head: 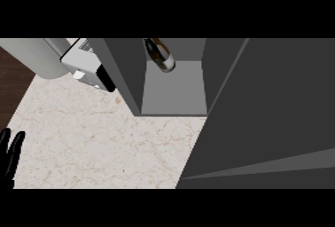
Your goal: Pick up the wine, place it into the cabinet and close the cabinet
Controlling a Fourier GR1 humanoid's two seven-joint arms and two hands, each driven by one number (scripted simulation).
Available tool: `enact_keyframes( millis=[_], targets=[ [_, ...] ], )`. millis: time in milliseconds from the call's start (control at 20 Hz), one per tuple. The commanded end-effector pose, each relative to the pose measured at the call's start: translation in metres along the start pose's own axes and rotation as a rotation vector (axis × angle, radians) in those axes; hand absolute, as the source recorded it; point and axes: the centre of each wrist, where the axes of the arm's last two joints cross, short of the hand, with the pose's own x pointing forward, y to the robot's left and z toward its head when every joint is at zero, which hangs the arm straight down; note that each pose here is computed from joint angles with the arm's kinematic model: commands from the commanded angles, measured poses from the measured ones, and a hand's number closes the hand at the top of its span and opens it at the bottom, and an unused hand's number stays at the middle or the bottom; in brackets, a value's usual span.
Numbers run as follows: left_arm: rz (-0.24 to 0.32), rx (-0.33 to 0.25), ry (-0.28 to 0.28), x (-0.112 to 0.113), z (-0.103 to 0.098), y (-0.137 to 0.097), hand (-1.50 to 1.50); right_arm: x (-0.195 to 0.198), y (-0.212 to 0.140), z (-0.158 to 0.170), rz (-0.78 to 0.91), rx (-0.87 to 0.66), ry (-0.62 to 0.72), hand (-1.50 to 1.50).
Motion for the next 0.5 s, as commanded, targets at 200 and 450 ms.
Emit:
enact_keyframes(
  millis=[200, 450],
  targets=[
    [-0.006, -0.01, 0.008, 0.011, -0.003, 0.028, -1.5, 0.021, 0.042, 0.004, -0.01, 0.047, -0.089, 1.5],
    [-0.019, -0.022, -0.004, 0.022, -0.024, 0.043, -1.5, 0.011, 0.052, -0.018, 0.023, 0.017, -0.133, 1.5]
  ],
)
